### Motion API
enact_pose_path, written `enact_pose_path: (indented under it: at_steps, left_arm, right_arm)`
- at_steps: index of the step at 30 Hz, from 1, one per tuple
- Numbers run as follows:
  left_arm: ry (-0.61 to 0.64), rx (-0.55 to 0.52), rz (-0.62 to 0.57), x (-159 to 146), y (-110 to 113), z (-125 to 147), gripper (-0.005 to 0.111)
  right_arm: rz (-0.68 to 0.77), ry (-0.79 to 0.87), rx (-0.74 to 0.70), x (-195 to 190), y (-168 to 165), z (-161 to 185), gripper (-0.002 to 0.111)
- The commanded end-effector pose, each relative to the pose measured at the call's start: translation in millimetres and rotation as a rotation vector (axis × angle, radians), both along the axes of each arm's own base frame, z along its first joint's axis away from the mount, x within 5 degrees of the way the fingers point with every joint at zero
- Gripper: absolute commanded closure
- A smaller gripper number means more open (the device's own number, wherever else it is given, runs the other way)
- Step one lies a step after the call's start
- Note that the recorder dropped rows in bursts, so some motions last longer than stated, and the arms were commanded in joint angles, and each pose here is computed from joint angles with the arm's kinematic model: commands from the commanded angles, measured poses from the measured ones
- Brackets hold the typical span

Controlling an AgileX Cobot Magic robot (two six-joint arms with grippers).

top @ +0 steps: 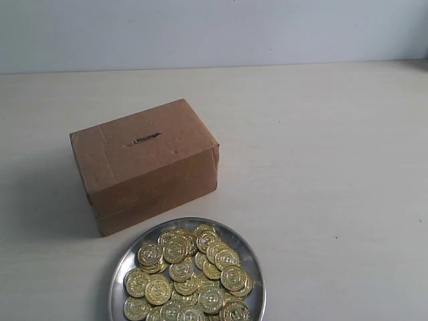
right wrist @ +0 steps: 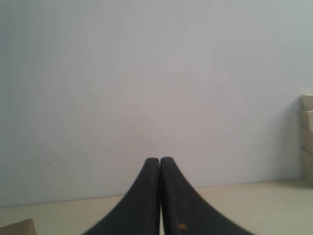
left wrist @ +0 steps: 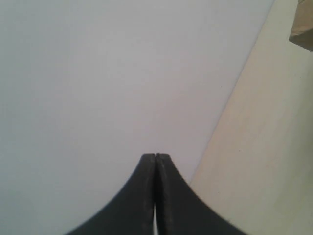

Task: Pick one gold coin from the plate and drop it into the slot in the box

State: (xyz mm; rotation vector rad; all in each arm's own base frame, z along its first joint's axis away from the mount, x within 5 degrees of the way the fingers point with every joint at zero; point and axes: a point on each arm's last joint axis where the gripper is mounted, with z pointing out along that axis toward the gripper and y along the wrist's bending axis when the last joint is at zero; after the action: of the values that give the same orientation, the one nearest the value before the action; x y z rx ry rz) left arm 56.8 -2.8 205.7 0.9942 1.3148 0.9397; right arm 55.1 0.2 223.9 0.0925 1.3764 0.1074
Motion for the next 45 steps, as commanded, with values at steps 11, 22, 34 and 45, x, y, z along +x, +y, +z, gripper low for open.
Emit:
enact_pose_path:
  at_steps: [11,22,34,45]
  left_arm:
    - [0.014,-0.008,0.039,0,2,-1,0.107]
    - [0.014,-0.008,0.067,0,4,-1,0.107]
    - [0.014,-0.008,0.067,0,4,-1,0.107]
    - [0.149,-0.200,0.053,-1,1,-13,0.107]
  right_arm:
    - [-0.036,0.001,-0.009,0,-2,-1,0.108]
    - [-0.036,0.001,-0.009,0,-2,-1,0.108]
    - [-0.037,0.009,-0.009,0,-2,-2,0.108]
    - [-0.056,0.203,0.006,1,-4,-20,0.108]
